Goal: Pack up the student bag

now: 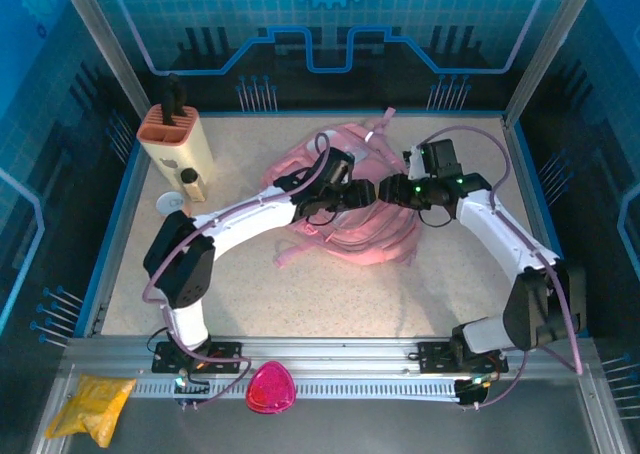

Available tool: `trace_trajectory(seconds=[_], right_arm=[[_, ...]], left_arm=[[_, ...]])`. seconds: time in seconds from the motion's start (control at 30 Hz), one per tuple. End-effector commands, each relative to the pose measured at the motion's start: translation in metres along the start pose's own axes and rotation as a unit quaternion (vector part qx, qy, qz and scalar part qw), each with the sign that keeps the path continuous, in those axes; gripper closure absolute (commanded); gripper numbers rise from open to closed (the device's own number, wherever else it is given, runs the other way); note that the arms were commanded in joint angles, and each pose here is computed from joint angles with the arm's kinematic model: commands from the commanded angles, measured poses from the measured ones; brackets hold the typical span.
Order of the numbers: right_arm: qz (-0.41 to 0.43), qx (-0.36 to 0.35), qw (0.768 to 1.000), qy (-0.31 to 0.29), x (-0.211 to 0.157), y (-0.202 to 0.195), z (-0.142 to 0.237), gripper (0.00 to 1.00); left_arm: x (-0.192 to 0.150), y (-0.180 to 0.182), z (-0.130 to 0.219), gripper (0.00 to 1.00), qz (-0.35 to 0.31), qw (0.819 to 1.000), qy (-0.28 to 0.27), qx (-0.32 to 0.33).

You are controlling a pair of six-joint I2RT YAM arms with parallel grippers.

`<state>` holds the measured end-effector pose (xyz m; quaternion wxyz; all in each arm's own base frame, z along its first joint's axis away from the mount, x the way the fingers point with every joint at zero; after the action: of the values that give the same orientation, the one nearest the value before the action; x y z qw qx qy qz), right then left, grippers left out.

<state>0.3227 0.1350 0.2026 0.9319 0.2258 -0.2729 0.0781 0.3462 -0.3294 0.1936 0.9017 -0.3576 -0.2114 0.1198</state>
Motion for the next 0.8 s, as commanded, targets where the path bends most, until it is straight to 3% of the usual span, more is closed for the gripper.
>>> trace_trajectory(seconds=[0.0,0.1,0.23,0.5,0.77], right_arm=[[0.048,-0.061,0.996,0.039,-0.036,0.005,0.006,0.46],[0.073,-0.079,0.993,0.048,-0.056,0.019,0.005,0.43],[0.094,-0.081,0.99,0.062,-0.079,0.038,-0.006,0.39],[0.091,-0.04,0.992,0.074,-0.1,0.065,-0.034,0.39],[0.066,-0.025,0.996,0.057,-0.076,0.053,-0.052,0.37]], left_arm=[[0.002,0.002,0.039,0.39,0.031,0.999,0.0,-0.042],[0.007,0.045,0.044,0.35,0.089,0.996,-0.015,-0.008],[0.016,0.082,0.038,0.35,0.157,0.987,-0.018,-0.012],[0.026,0.101,0.008,0.41,0.21,0.977,-0.03,-0.005],[0.023,0.105,-0.015,0.55,0.256,0.966,-0.025,-0.015]])
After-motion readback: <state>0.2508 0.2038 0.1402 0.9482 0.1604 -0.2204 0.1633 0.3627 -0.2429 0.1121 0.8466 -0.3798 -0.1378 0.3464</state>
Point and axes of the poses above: each hand's point on the last joint's axis, 136 mm out from that joint toward the fingers, its own z axis back along the fingers, its own y axis along the line the jaws close on, x = y × z, the point moved 4 cm from there along z, back along the fingers, and after that the axes turned 11 degrees about z, right-handed, at the moved point
